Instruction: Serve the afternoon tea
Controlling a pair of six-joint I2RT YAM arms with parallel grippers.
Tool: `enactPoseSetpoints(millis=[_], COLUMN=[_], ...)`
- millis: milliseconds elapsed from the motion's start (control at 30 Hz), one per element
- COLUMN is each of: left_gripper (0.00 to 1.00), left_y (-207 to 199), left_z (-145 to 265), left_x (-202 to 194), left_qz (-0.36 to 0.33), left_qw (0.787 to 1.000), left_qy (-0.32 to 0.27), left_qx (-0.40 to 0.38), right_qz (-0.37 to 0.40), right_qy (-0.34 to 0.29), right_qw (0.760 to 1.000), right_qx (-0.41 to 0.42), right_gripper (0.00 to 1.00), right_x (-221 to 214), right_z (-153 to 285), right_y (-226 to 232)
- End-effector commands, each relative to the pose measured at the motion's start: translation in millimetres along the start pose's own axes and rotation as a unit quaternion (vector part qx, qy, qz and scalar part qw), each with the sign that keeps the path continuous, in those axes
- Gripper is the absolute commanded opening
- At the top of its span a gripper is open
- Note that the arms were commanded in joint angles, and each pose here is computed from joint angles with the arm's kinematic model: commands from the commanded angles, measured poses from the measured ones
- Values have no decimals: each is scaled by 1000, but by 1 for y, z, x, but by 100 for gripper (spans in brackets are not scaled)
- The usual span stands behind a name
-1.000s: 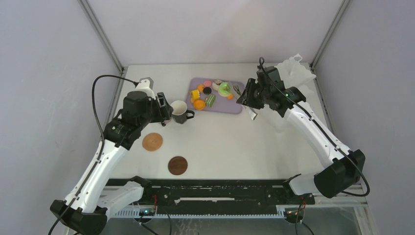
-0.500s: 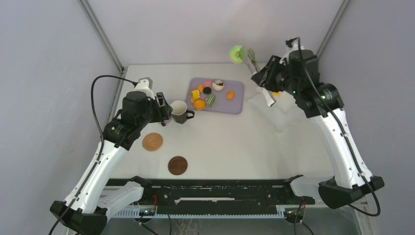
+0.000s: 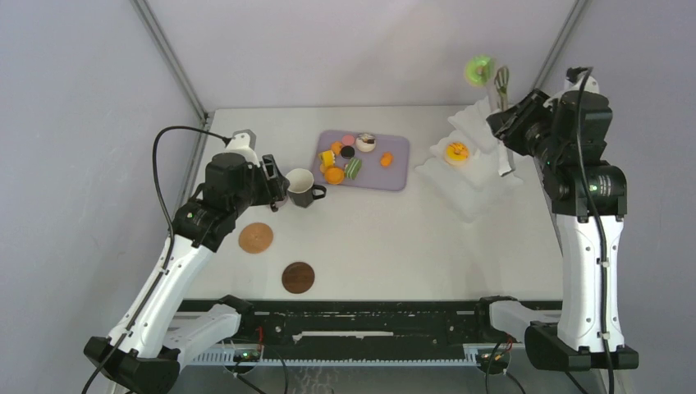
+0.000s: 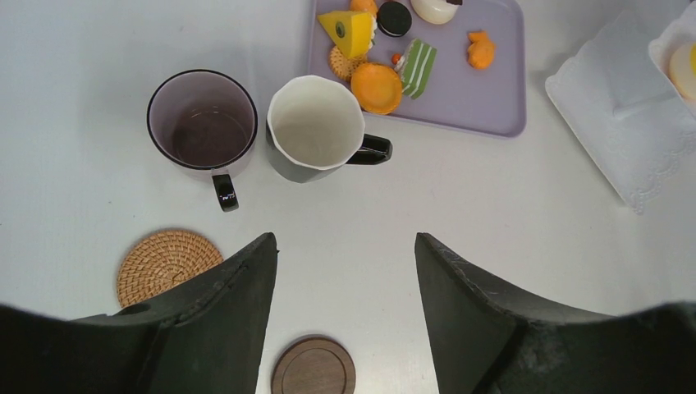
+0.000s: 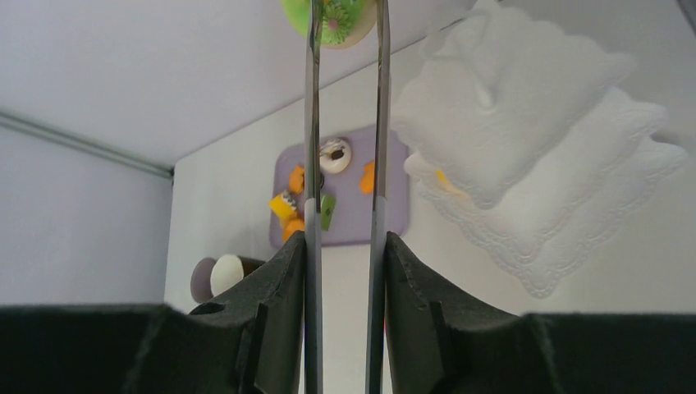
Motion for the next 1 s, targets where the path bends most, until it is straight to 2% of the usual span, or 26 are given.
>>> enactPoseSetpoints(millis=[0,333,667,833,967], left_gripper=[67,67,67,67,67], left_y=[-1,-2,-4,-4,-4], left_z=[1,0,-5,-7,-8], left_x=[4,4,2,0,-1], left_qz=[-3,-4,-3,-3,0], left_qw=[1000,1000,1000,1000,1000], left_qy=[-13,-10,-3,0,1], left_qx=[-10,-13,-17,-16,-16], right_qz=[-4,-46,-77,-82,-81], right_qy=[-67,-118,-63,-28,-23], right_qw=[997,992,992,994,995], right_qx=[32,-23,-74,-64,-57], right_gripper=[0,0,0,0,0], right_x=[33,61,33,22,21], right_z=[14,10,-17,-30,-33], right_y=[6,-36,-92,-97,-96])
Point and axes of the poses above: each gripper's point midway between its finger pads, its own z axis back along the fingers, its own y axis along the line the jaws close on, x = y × z, the point moved 4 cm from there along z, back along the fingers, and after that the axes turned 10 degrees about -z, right-handed, at the moved point
